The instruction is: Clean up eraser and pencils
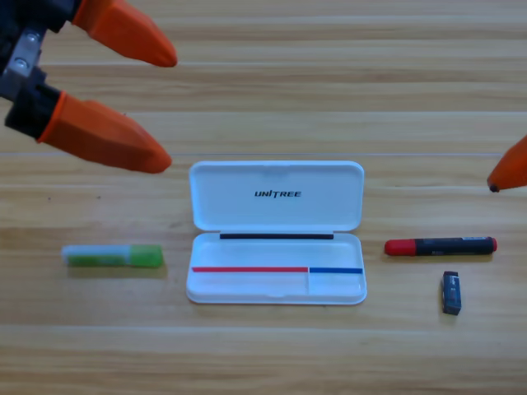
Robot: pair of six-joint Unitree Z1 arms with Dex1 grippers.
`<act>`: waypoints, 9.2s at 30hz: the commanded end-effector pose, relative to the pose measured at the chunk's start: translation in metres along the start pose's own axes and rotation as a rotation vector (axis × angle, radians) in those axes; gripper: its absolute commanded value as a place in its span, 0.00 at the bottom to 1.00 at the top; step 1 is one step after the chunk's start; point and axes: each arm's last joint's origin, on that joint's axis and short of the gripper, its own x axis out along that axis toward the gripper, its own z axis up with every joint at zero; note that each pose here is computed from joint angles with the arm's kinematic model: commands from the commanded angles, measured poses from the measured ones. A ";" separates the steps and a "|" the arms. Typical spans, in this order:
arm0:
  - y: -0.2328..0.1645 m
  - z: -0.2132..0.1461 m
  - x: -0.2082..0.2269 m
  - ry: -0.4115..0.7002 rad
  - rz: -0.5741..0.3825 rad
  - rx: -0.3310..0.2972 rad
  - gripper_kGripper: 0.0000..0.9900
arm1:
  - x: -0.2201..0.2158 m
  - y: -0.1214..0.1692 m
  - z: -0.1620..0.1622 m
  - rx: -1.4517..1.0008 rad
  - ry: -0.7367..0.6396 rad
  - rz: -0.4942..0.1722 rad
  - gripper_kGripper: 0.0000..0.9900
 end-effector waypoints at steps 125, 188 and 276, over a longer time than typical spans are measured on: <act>0.109 -0.113 0.124 0.899 0.058 0.003 0.00 | 0.293 -0.195 -0.058 0.022 0.934 0.054 0.00; 0.056 -0.039 0.269 0.871 -0.105 0.109 0.00 | 0.216 -0.257 -0.172 -0.039 0.991 -0.062 0.77; 0.051 -0.013 0.135 0.776 0.018 0.083 1.00 | 0.309 -0.207 -0.032 -0.140 0.934 -0.013 0.00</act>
